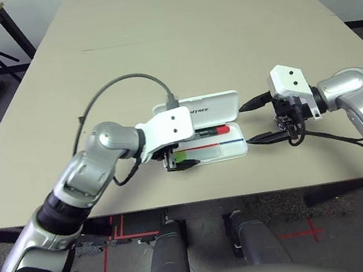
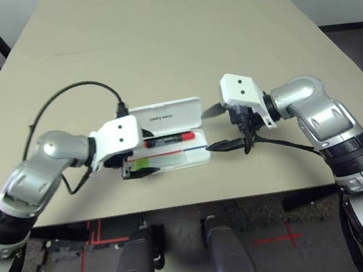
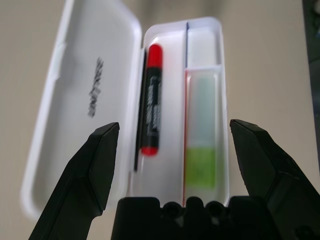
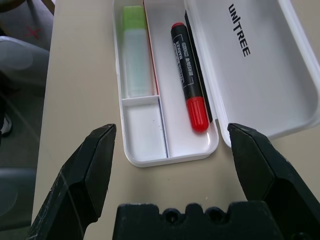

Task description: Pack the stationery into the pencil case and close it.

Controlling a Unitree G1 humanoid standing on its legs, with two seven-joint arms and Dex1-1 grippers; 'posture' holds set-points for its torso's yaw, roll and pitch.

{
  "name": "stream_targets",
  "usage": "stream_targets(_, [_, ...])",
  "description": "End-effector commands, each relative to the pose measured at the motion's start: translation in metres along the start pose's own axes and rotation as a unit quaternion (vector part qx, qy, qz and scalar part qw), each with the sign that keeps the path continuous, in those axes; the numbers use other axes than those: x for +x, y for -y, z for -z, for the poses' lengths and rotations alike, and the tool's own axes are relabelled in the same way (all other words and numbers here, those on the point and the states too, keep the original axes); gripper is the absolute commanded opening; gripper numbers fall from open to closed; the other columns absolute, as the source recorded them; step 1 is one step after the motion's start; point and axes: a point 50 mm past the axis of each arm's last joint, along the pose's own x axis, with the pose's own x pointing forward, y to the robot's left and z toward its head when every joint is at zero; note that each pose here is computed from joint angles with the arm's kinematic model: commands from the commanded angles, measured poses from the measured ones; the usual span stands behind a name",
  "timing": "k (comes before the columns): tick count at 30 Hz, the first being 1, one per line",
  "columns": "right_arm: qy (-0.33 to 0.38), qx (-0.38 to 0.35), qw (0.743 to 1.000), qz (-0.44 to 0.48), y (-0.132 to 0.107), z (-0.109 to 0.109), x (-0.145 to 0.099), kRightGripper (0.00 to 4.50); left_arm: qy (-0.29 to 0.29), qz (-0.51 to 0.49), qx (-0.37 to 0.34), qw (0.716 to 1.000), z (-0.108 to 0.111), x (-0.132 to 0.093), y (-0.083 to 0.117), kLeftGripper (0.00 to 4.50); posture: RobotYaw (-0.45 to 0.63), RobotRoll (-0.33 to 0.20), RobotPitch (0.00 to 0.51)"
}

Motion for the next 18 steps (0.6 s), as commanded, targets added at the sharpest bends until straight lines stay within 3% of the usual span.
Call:
stream_targets(1, [-0.017, 0.008, 1.0, -0.008, -0.003, 0.007, -0.002, 4.5, 0.001, 0.006, 0.009, 1.0, -0.001, -0.008, 0.003, 4.46, 0.07, 0.0, 0.129])
stream_targets(8, [-0.046, 0.032, 0.998, 0.009, -0.008, 0.004, -0.017, 4.5, 0.009, 0.0, 0.014, 1.0, -0.003, -0.01, 0.006, 4.46, 0.1, 0.0, 0.128])
stream_targets(12, [-0.09, 0.092, 0.989, 0.073, -0.014, 0.002, -0.033, 4.5, 0.007, -0.002, 0.013, 1.0, 0.0, -0.007, 0.007, 4.46, 0.1, 0.0, 0.127])
stream_targets(18, [-0.092, 0.186, 0.961, 0.185, -0.01, -0.003, -0.039, 4.5, 0.0, 0.001, 0.017, 1.0, 0.007, -0.001, 0.008, 4.46, 0.07, 0.0, 0.131])
